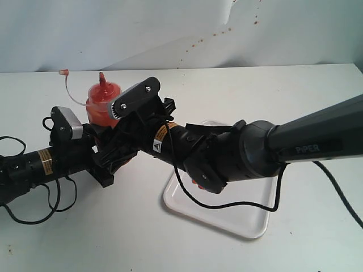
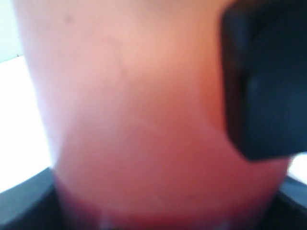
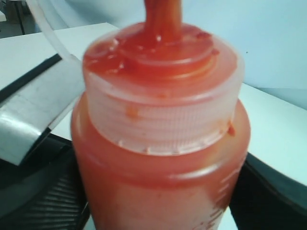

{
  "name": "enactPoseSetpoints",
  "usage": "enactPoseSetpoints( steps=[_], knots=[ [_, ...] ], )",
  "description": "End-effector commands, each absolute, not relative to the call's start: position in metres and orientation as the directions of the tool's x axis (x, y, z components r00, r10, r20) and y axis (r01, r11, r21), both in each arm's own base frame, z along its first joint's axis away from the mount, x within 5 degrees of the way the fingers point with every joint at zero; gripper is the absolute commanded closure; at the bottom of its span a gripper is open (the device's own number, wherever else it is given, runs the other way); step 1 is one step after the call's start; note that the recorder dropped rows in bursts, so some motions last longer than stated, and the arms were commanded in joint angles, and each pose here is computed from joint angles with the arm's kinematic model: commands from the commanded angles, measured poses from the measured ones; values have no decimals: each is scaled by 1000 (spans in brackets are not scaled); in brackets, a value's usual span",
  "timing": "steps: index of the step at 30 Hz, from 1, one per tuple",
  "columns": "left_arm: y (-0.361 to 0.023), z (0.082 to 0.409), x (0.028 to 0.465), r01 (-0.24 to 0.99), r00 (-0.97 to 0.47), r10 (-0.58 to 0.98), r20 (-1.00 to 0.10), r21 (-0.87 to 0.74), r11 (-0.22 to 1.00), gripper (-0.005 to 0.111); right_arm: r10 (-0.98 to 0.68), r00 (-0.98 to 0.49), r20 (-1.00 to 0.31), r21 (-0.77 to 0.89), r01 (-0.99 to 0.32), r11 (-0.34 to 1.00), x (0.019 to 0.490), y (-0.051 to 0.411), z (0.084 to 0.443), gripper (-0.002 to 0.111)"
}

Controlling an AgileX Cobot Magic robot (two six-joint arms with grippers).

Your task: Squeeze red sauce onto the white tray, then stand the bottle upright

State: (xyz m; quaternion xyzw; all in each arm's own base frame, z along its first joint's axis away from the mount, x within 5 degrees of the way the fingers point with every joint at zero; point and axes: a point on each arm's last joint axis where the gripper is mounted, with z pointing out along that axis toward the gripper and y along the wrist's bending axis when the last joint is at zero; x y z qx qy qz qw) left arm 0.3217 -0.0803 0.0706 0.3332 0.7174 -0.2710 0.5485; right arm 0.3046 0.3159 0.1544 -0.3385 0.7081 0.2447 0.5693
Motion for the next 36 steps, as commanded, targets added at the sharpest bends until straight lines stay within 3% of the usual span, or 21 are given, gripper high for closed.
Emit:
enactPoseSetpoints(
  steps=[1, 19, 36],
  knots=[
    [-72, 70, 330, 702, -225, 141, -964, -60, 710, 106, -146, -136, -980, 0, -731, 683, 310, 315, 145, 108],
    [-65, 40, 329, 620, -346, 132, -929, -121, 775, 106, -145, -136, -980, 1, -733, 681, 310, 316, 137, 108],
    [-66, 40, 329, 620, -325, 101, -940, -131, 773, 106, -166, -155, -974, 1, -732, 681, 309, 316, 134, 108]
  ],
)
